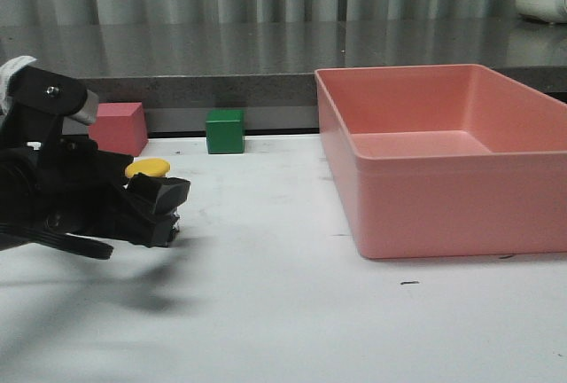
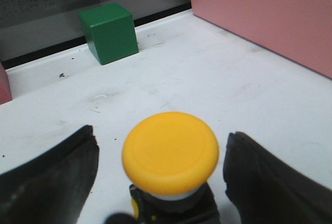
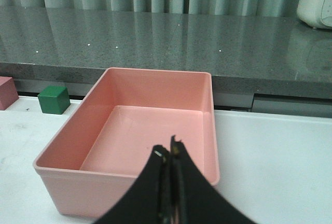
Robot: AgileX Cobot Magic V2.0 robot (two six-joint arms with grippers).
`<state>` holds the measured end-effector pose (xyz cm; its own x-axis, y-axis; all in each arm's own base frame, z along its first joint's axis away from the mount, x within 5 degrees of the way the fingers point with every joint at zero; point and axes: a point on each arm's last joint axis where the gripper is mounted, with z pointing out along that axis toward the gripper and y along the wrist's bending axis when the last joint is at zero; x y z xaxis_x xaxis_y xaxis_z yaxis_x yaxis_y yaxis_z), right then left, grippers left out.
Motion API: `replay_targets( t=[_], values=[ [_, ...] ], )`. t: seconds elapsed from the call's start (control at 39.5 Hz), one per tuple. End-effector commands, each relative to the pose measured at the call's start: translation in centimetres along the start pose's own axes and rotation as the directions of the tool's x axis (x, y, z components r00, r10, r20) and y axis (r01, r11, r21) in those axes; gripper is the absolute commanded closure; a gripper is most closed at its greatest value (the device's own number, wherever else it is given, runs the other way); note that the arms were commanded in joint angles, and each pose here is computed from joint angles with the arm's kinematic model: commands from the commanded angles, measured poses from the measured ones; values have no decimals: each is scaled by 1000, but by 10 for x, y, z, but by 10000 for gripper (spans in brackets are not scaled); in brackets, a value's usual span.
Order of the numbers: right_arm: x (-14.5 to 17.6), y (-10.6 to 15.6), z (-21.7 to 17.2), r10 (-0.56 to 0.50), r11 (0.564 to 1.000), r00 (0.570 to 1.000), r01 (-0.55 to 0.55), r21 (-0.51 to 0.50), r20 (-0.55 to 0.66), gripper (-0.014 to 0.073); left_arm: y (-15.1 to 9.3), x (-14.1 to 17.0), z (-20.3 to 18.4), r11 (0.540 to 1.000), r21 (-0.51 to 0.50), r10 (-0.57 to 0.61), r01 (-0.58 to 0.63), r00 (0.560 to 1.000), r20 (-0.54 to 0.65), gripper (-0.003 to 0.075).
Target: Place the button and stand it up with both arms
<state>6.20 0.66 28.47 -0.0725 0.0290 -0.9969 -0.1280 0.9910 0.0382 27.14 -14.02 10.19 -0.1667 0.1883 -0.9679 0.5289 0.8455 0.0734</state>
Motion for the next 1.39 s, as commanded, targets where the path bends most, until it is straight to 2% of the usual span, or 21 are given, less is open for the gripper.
replay_targets(
  t=[0.0,0.18,0.28,0.35,0.56,0.81,0.91,1.01,1.27,1.34,1.37],
  values=[
    [-16,2,-1,-25,1000,995,27,-11,98,666,3,-23,-1,1000,-20,0,3,988,153,202],
    [-16,2,-1,-25,1000,995,27,-11,98,666,4,-44,-9,1000,-12,15,-14,994,107,202],
    [-16,2,-1,-25,1000,995,27,-11,98,666,4,-69,-20,999,3,38,-39,997,74,206],
    [-16,2,-1,-25,1000,995,27,-11,98,666,4,-84,-30,1000,3,0,0,999,41,206],
    [-16,2,-1,-25,1000,995,27,-11,98,666,7,-129,-71,995,-18,-96,97,994,60,206],
    [-16,2,-1,-25,1000,995,27,-11,98,666,11,-164,-134,990,-85,-117,110,990,-84,221],
    [-16,2,-1,-25,1000,995,27,-11,98,666,12,-181,-165,987,-101,-135,127,988,-77,290],
    [-16,2,-1,-25,1000,995,27,-11,98,666,11,-191,-195,986,-109,-133,129,990,-36,400],
    [-16,2,-1,-25,1000,995,27,-11,98,666,8,-208,-260,985,-103,-114,135,976,188,676],
    [-16,2,-1,-25,1000,995,27,-11,98,666,7,-209,-273,985,-102,-110,136,967,229,741],
    [-16,2,-1,-25,1000,995,27,-11,98,666,6,-209,-276,985,-103,-110,136,966,233,741]
  ],
)
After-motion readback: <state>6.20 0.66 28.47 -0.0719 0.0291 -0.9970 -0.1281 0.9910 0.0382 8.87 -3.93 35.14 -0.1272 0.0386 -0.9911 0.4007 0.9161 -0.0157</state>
